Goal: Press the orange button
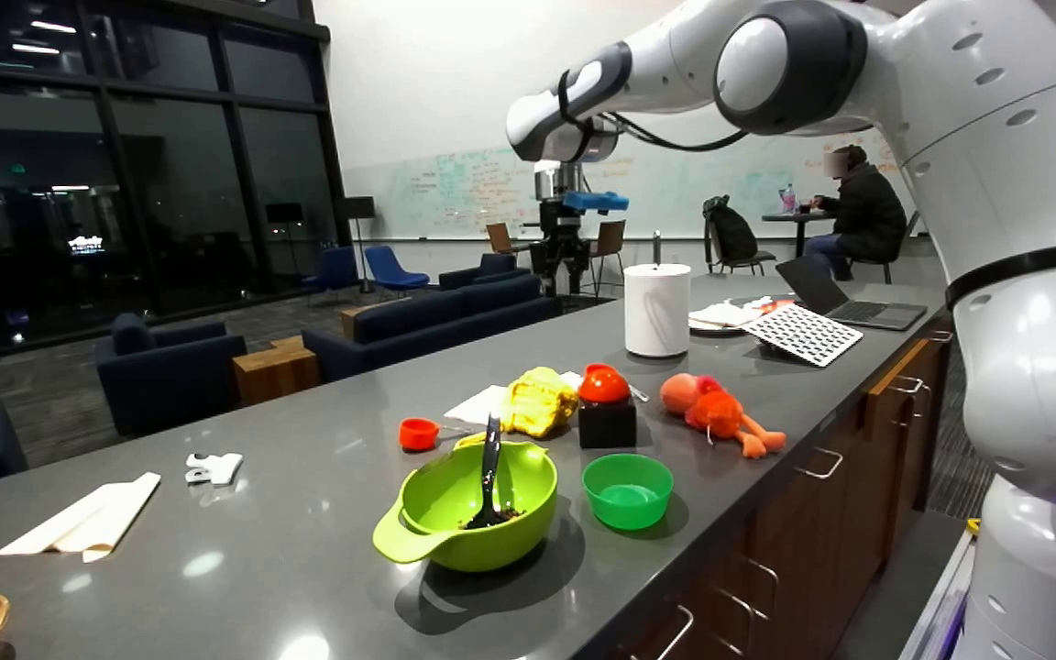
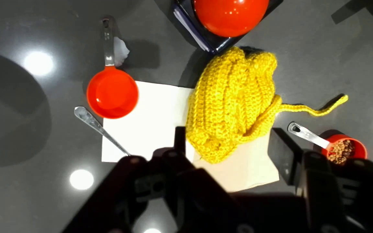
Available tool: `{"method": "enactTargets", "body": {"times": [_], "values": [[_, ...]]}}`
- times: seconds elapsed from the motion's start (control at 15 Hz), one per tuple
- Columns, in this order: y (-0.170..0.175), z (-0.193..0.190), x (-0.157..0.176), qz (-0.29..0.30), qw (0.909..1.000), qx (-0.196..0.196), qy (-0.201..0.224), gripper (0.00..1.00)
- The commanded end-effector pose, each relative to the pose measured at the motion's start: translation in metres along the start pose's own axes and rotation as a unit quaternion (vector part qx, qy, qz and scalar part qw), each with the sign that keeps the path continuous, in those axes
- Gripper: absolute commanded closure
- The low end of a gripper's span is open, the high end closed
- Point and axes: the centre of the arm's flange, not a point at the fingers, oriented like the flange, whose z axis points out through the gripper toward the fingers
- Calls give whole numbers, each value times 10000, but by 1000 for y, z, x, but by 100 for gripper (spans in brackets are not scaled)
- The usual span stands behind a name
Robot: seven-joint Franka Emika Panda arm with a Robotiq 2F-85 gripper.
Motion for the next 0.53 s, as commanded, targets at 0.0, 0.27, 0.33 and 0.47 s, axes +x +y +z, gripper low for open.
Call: {"method": "enactTargets", "body": {"times": [0.0,0.27,0.33,0.47], "values": [[-23,26,14,288,9995,118,-88,2],[-34,66,25,670,9971,175,-330,28],[-33,75,26,779,9961,155,-377,29],[-28,84,28,991,9941,108,-420,42]]}}
